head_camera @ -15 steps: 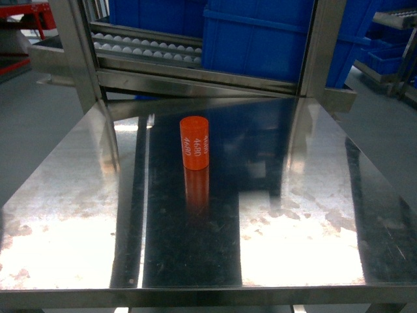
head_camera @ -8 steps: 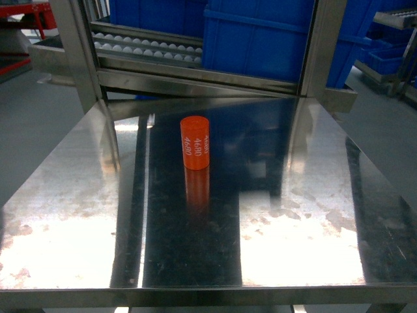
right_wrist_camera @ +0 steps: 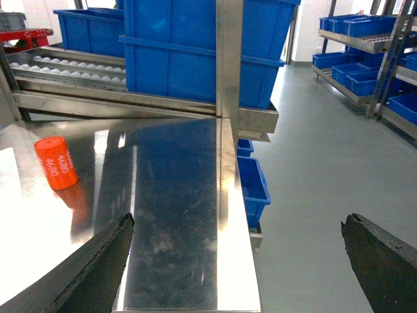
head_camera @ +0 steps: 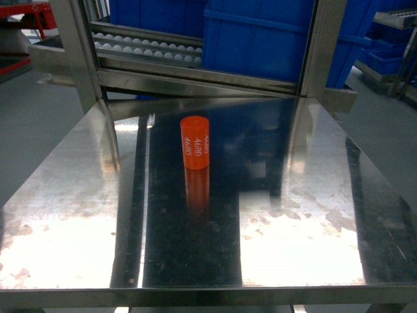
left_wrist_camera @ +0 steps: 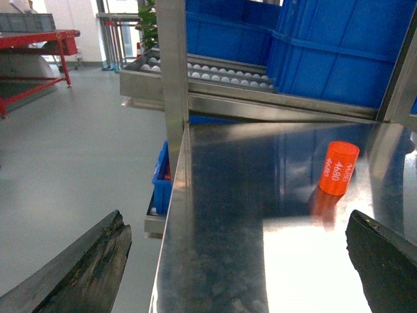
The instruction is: Pick capacitor and pack into box
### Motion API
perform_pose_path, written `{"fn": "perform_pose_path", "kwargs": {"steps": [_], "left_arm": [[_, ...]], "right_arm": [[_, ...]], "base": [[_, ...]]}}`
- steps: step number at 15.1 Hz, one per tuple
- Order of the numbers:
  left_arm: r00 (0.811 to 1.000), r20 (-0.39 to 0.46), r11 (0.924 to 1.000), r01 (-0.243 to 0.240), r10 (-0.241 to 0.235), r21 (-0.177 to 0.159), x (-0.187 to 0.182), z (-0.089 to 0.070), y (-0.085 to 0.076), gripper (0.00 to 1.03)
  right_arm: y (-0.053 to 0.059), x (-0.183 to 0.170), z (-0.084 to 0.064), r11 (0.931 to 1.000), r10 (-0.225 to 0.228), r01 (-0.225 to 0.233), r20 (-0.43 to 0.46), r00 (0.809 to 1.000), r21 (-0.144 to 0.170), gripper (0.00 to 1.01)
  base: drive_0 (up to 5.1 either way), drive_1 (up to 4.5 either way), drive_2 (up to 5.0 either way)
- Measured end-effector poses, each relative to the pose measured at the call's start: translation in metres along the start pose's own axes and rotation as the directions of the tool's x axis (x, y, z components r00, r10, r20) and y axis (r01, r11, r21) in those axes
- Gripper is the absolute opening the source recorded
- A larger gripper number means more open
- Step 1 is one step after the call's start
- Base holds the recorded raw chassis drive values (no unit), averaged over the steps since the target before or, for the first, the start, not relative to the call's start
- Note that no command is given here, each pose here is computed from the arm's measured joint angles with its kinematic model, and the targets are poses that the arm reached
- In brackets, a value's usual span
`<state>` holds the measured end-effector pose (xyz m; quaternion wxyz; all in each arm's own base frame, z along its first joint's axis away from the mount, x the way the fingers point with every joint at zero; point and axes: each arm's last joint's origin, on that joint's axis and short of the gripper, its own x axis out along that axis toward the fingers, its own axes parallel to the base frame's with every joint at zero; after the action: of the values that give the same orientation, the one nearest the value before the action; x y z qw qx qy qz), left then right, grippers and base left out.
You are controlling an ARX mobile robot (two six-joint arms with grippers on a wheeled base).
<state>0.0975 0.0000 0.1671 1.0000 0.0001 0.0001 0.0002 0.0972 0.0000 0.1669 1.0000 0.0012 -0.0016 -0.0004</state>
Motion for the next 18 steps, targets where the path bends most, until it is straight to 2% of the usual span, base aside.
{"fn": "perform_pose_path", "kwargs": {"steps": [1,2,3,4,6,7,8,9,11,12,13,14,16,18], "left_arm": [[1.0,0.0,1.0,0.0,0.0,0.0,0.0,0.0,0.0,0.98],[0.999,-0.048,1.0,0.005,-0.005,-0.001,0.001,-0.002,0.0,0.98],[0.997,-0.074,0.9998,0.018,-0.019,-0.011,0.013,0.0,0.0,0.98],[0.997,-0.061,0.999,0.04,-0.041,-0.018,0.027,0.005,-0.005,0.98],[0.993,0.0,0.993,0.116,-0.116,-0.018,0.057,0.02,-0.02,0.98],[0.987,0.046,0.988,0.153,-0.152,-0.021,0.084,0.03,-0.03,0.98],[0.983,0.054,0.9839,0.176,-0.174,-0.033,0.107,0.033,-0.039,0.98],[0.981,0.036,0.9801,0.195,-0.193,-0.039,0.134,0.029,-0.05,0.98],[0.949,-0.112,0.9553,0.293,-0.296,-0.038,0.196,-0.011,-0.094,0.98],[0.936,-0.16,0.9494,0.311,-0.314,-0.044,0.209,-0.024,-0.105,0.98],[0.927,-0.195,0.9469,0.319,-0.321,-0.042,0.223,-0.036,-0.116,0.98],[0.925,-0.211,0.9487,0.313,-0.315,-0.042,0.239,-0.045,-0.129,0.98],[0.936,-0.215,0.9594,0.281,-0.28,-0.03,0.268,-0.061,-0.14,0.98],[0.919,-0.288,0.9609,0.276,-0.27,-0.023,0.292,-0.091,-0.149,0.98]], "right_arm": [[0.0,0.0,0.0,1.0,0.0,0.0,0.0,1.0,0.0,0.98],[0.0,0.0,0.0,1.0,0.0,0.0,0.0,1.0,0.0,0.98],[0.0,0.0,0.0,1.0,0.0,0.0,0.0,1.0,0.0,0.98],[0.0,0.0,0.0,1.0,0.0,0.0,0.0,1.0,0.0,0.98],[0.0,0.0,0.0,1.0,0.0,0.0,0.0,1.0,0.0,0.98],[0.0,0.0,0.0,1.0,0.0,0.0,0.0,1.0,0.0,0.98],[0.0,0.0,0.0,1.0,0.0,0.0,0.0,1.0,0.0,0.98],[0.0,0.0,0.0,1.0,0.0,0.0,0.0,1.0,0.0,0.98],[0.0,0.0,0.0,1.0,0.0,0.0,0.0,1.0,0.0,0.98],[0.0,0.0,0.0,1.0,0.0,0.0,0.0,1.0,0.0,0.98],[0.0,0.0,0.0,1.0,0.0,0.0,0.0,1.0,0.0,0.98],[0.0,0.0,0.0,1.0,0.0,0.0,0.0,1.0,0.0,0.98],[0.0,0.0,0.0,1.0,0.0,0.0,0.0,1.0,0.0,0.98],[0.0,0.0,0.0,1.0,0.0,0.0,0.0,1.0,0.0,0.98]], "base": [[0.0,0.0,0.0],[0.0,0.0,0.0],[0.0,0.0,0.0],[0.0,0.0,0.0],[0.0,0.0,0.0],[0.0,0.0,0.0],[0.0,0.0,0.0],[0.0,0.0,0.0],[0.0,0.0,0.0],[0.0,0.0,0.0],[0.0,0.0,0.0],[0.0,0.0,0.0],[0.0,0.0,0.0],[0.0,0.0,0.0]]}}
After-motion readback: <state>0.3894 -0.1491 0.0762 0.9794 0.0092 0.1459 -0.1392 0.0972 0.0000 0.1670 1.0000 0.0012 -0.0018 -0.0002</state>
